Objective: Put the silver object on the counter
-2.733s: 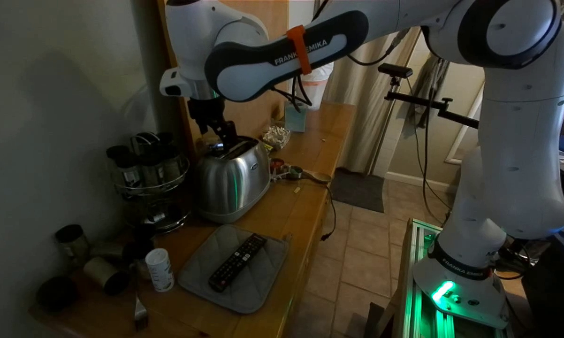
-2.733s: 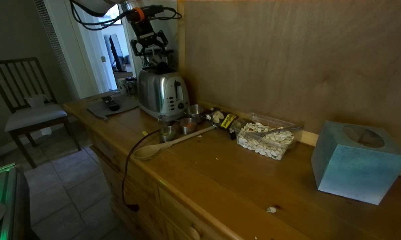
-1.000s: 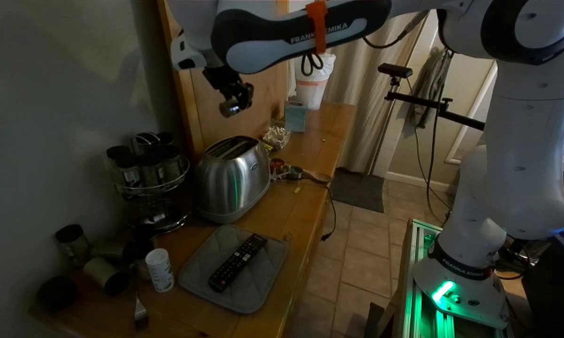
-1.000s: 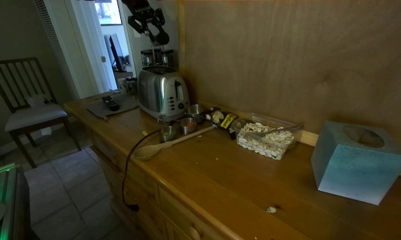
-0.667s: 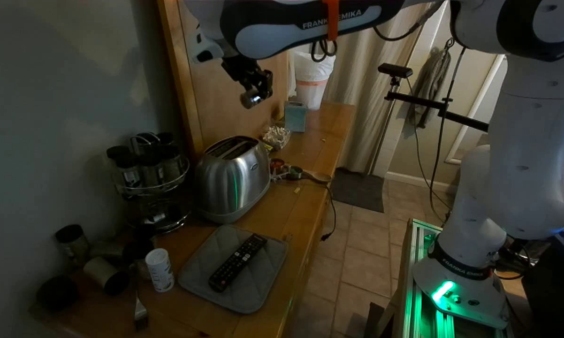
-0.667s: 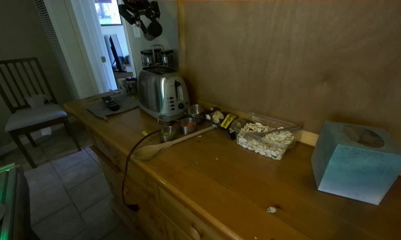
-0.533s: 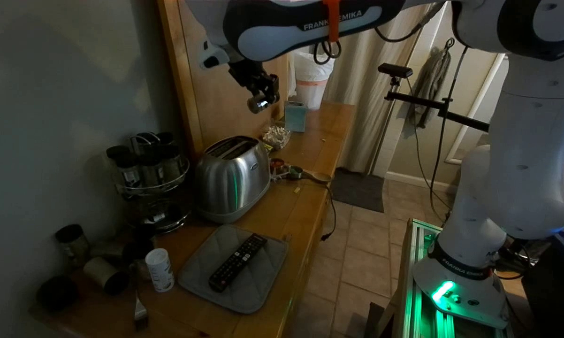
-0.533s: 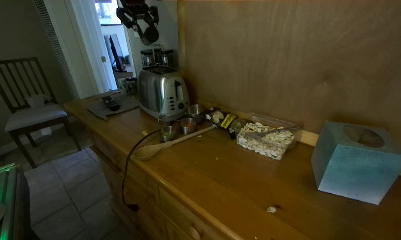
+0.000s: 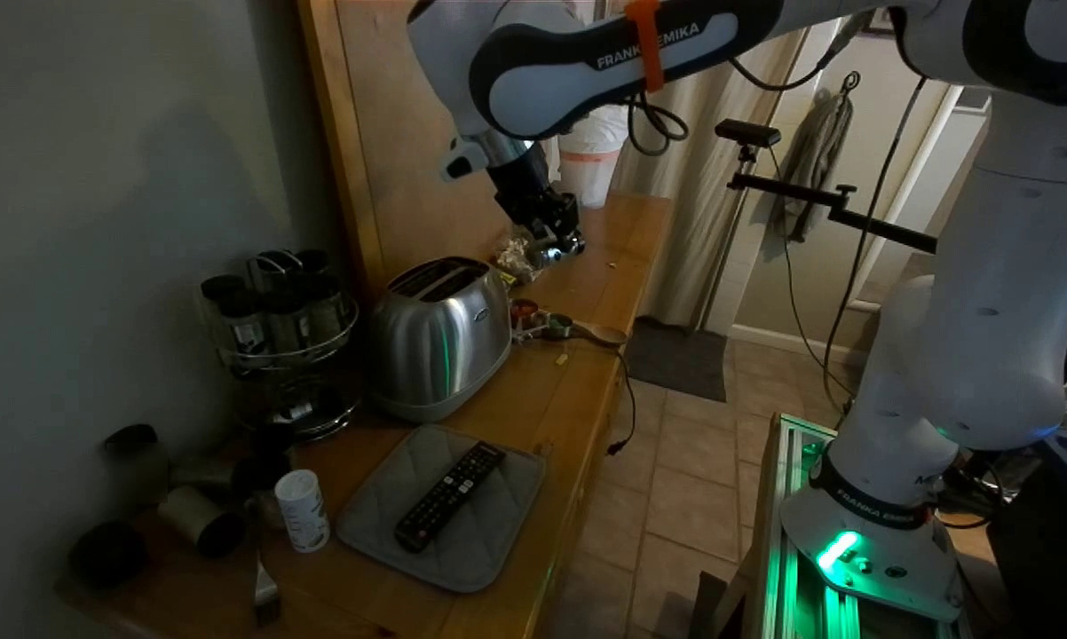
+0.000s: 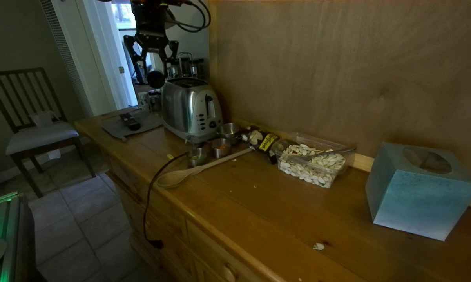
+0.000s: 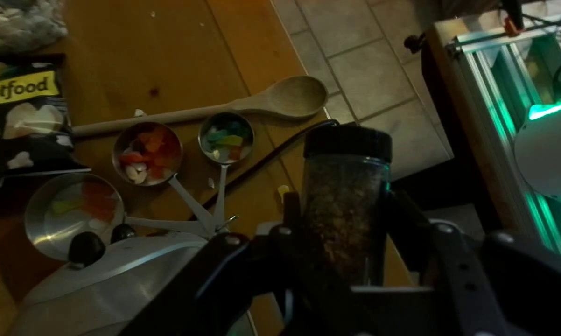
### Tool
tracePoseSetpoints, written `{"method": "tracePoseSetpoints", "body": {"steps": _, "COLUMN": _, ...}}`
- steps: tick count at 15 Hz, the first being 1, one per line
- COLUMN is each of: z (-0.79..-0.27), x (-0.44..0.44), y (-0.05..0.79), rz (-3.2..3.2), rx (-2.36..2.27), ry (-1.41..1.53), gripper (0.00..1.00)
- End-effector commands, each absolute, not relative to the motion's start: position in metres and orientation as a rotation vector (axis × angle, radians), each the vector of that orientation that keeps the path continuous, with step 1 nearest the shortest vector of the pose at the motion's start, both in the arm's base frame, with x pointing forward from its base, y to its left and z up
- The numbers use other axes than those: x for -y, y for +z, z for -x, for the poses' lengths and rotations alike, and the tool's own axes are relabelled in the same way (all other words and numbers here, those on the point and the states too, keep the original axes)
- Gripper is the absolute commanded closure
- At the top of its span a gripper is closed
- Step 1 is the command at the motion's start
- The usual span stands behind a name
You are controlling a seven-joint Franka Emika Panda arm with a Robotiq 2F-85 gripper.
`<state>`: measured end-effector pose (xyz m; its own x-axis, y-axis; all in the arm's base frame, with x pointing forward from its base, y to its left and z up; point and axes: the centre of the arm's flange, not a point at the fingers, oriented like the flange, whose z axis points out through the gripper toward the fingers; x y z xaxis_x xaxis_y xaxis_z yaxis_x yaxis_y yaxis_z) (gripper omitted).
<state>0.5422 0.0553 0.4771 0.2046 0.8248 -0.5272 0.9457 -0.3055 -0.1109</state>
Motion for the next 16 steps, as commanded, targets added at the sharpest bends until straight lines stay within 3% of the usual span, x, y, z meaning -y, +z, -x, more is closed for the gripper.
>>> {"method": "tracePoseSetpoints", "body": {"steps": 1, "z": -0.499, "x": -0.015, "y": 0.462, "rz": -2.44, "rx": -1.574, "ry": -0.591, "gripper": 0.76}}
{"method": "tracePoseSetpoints", "body": {"steps": 5, "z": -0.502, "x": 0.029, "y": 0.468, "rz": -2.577, "rx": -1.318, "ry": -0.494, "gripper": 0.76}}
{"method": "tracePoseSetpoints", "body": {"steps": 6, "z": -0.515, "x": 0.019, "y": 0.463, "rz": -2.511, "rx": -1.416, "ry": -0.584, "gripper": 0.51}}
{"method": "tracePoseSetpoints", "body": {"steps": 12, "z": -0.511, "x": 0.031, "y": 0.467, "rz": -2.555, "rx": -1.337, "ry": -0.542, "gripper": 0.51}}
{"method": "tracePoseSetpoints", "body": {"steps": 13, "z": -0.511, "x": 0.031, "y": 0.467, "rz": -2.555, "rx": -1.336, "ry": -0.542, "gripper": 0.76}}
{"method": "tracePoseSetpoints", "body": {"steps": 16, "z": -0.544, "x": 0.028, "y": 0.447, "rz": -2.586, "rx": -1.15, "ry": -0.651, "gripper": 0.76}}
